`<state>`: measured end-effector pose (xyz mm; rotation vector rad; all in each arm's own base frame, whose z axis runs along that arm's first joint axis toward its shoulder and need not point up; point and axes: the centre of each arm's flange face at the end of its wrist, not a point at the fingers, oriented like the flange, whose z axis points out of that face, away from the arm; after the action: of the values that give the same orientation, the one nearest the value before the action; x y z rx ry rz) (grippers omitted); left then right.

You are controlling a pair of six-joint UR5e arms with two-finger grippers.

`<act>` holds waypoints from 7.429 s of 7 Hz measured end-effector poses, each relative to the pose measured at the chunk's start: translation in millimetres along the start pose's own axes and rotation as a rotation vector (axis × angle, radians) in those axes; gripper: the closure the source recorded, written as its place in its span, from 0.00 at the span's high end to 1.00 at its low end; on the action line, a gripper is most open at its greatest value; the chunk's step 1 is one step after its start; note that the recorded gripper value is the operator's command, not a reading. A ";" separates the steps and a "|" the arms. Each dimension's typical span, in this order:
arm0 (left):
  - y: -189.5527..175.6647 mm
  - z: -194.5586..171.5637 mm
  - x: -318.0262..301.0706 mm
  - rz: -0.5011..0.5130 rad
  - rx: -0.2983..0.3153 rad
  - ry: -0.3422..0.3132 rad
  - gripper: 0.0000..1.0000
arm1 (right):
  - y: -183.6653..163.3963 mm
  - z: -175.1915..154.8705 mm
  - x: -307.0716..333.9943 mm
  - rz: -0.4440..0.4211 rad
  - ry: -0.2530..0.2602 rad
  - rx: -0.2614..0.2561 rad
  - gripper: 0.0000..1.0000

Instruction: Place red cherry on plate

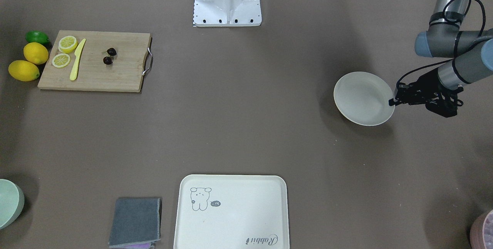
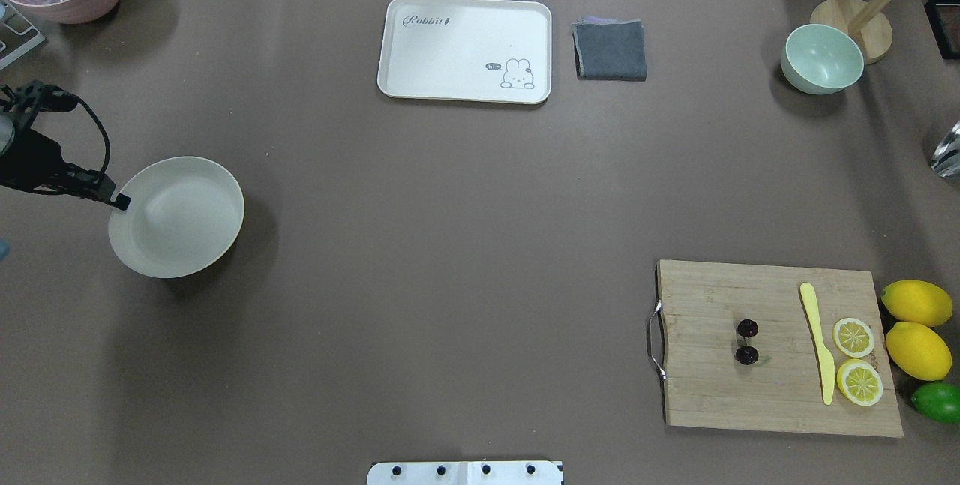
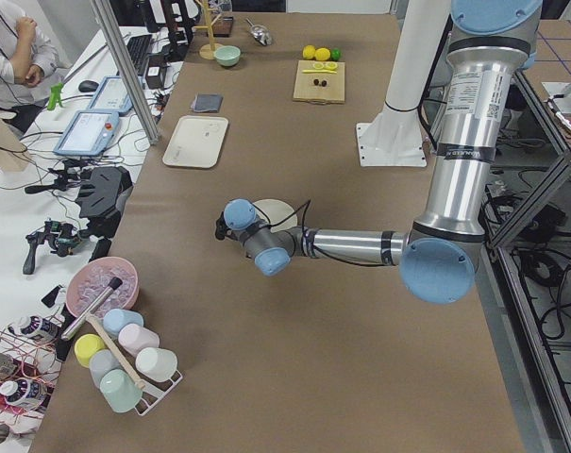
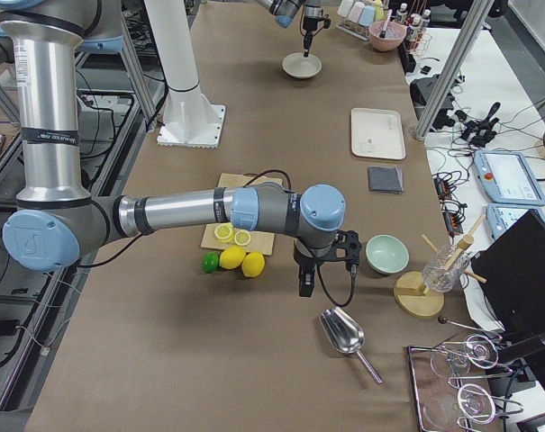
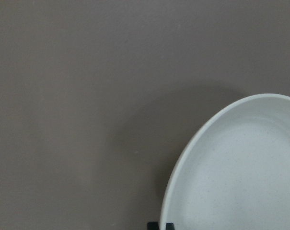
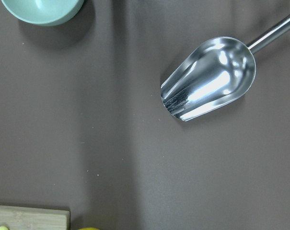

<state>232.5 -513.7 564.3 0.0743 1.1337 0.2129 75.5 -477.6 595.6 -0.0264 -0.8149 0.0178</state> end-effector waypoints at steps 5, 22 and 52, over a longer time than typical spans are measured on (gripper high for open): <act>-70.9 -56.1 194.0 -0.130 -0.028 0.037 0.00 | -0.3 0.0 -2.4 0.002 -0.024 0.001 1.00; -52.5 170.6 362.8 -0.167 0.092 -0.023 0.98 | 3.0 1.8 -1.7 0.015 -0.036 -0.002 1.00; -41.6 -228.2 -31.5 -0.131 0.184 -0.217 0.97 | 175.0 167.7 -389.1 0.029 0.047 0.154 0.99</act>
<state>18.7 -572.1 488.8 0.1812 0.9355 -0.0167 -314.4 -310.0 422.3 0.1060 -0.7645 0.1073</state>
